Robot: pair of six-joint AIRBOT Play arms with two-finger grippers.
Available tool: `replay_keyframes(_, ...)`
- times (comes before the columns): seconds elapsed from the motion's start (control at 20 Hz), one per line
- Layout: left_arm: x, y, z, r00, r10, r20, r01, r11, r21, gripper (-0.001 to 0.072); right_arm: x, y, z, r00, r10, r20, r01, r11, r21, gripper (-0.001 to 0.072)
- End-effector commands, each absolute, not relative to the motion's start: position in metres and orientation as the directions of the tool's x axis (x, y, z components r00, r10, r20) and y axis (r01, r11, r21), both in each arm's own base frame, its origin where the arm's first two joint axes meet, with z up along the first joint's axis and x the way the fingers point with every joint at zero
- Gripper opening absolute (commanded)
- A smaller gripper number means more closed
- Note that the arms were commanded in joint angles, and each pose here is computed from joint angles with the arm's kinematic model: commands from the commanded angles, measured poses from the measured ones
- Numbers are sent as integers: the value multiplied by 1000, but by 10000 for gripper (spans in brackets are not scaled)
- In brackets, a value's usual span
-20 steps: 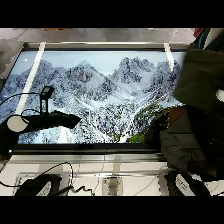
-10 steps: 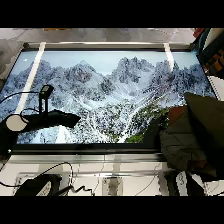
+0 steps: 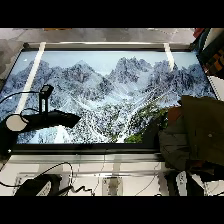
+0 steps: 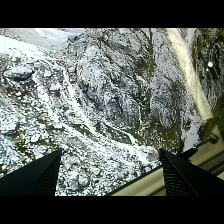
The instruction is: Fold the clothes and pants, and hang the long-sleeved shirts on hangers.
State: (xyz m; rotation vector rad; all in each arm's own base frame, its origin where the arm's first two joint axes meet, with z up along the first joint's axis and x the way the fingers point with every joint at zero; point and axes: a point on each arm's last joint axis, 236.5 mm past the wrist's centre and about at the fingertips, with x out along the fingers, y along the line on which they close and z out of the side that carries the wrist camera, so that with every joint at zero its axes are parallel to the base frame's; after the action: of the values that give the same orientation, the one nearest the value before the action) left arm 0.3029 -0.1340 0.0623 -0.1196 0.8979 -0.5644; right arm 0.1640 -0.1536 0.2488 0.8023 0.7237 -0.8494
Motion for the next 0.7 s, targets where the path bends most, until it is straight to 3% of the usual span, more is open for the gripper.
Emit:
replay_keyframes(0.0, 303, -134, 63, 490, -512, -706, 415, 849, -328, 695, 222, -130, 281, 698, -258, -668, 626, 672, 395, 34)
replay_keyframes(0.1, 303, -134, 63, 490, -512, -706, 415, 849, -327, 694, 255, -93, 295, 791, -98, -604, 413, 814, 409, 34)
replay_keyframes(0.25, 303, -134, 63, 490, -512, -706, 415, 849, -328, 695, 276, -64, 286, 780, 7, -626, 246, 916, 317, 33)
replay_keyframes(0.5, 303, -134, 63, 490, -512, -706, 415, 849, -328, 695, 303, -53, 238, 642, -16, -766, 94, 994, 59, 33)
replay_keyframes(0.65, 303, -134, 63, 490, -511, -706, 415, 849, -327, 695, 338, -32, 219, 625, 50, -779, 16, 997, 77, 34)
